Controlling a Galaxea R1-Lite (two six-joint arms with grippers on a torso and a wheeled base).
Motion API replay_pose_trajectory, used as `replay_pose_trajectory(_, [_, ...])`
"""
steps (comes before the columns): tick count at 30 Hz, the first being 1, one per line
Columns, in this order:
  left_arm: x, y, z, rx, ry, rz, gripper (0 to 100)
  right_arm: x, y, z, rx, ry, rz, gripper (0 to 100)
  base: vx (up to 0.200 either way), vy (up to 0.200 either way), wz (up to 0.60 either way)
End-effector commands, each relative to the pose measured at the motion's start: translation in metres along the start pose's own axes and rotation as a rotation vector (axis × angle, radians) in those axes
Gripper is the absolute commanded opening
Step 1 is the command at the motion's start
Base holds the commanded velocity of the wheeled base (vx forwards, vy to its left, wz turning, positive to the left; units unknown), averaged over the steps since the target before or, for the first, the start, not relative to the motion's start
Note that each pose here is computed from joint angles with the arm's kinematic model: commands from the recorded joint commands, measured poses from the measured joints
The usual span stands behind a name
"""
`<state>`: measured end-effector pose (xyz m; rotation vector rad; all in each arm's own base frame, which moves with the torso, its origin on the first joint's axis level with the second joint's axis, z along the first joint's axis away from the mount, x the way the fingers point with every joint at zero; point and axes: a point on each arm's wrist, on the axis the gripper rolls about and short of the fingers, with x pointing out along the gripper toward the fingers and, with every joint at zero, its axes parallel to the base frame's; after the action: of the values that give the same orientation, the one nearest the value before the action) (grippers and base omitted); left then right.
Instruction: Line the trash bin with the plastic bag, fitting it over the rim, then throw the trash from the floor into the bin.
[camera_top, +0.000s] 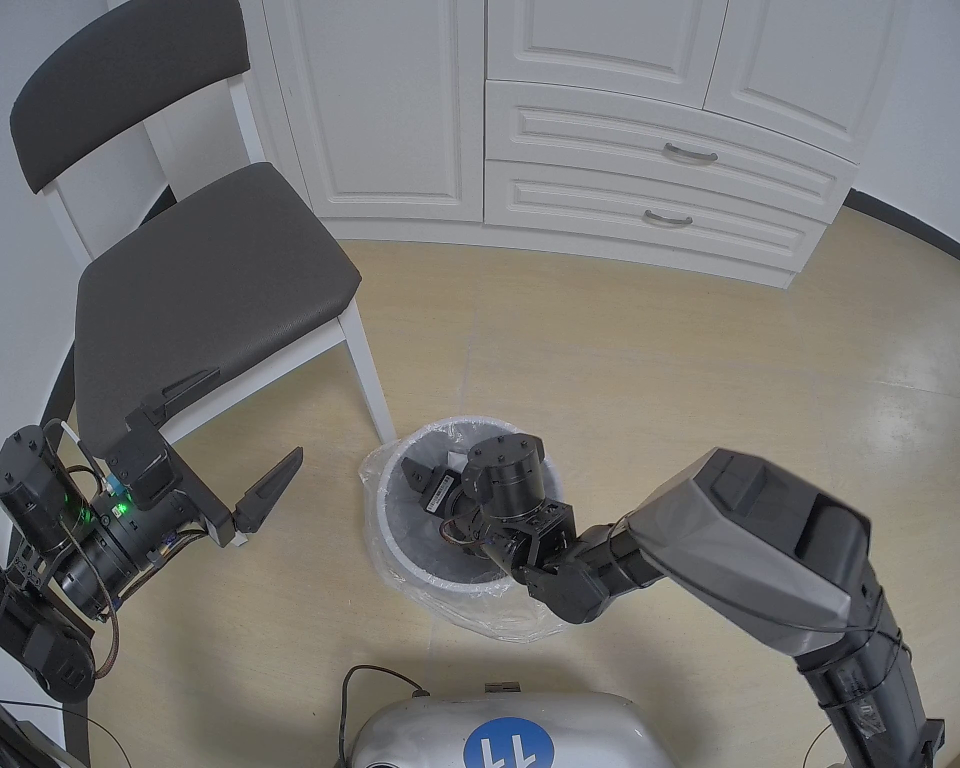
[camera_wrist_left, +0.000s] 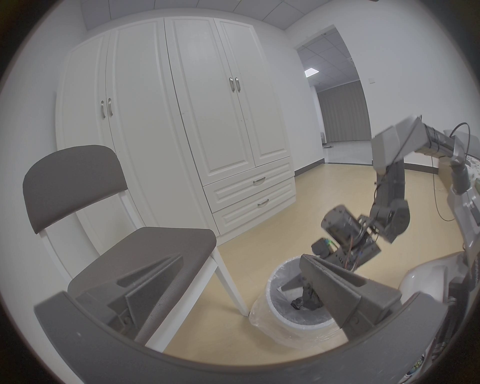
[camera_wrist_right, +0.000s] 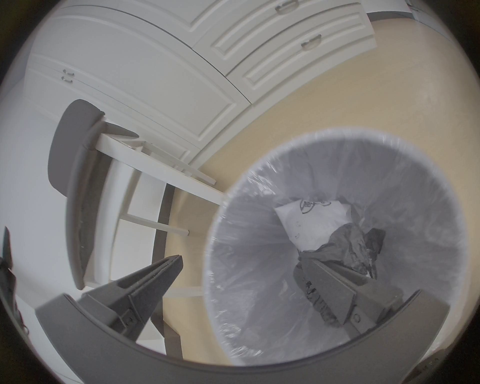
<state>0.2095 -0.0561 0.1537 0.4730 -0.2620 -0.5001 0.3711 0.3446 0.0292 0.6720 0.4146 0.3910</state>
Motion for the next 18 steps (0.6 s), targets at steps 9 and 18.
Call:
replay_pose_trajectory(9, [-0.001,-0.004,0.0,-0.008,0.002,-0.016,100,-0.145,0.047,0.09,-0.433,-0.062,0.048,100,0.0,0.0,0.0])
replay_pose_trajectory(18, [0.001,-0.009,-0.002,-0.022,0.015,-0.034,100,-0.182,0.005,0.116,-0.737,-0.083,-0.205,100,0.0,0.0,0.0])
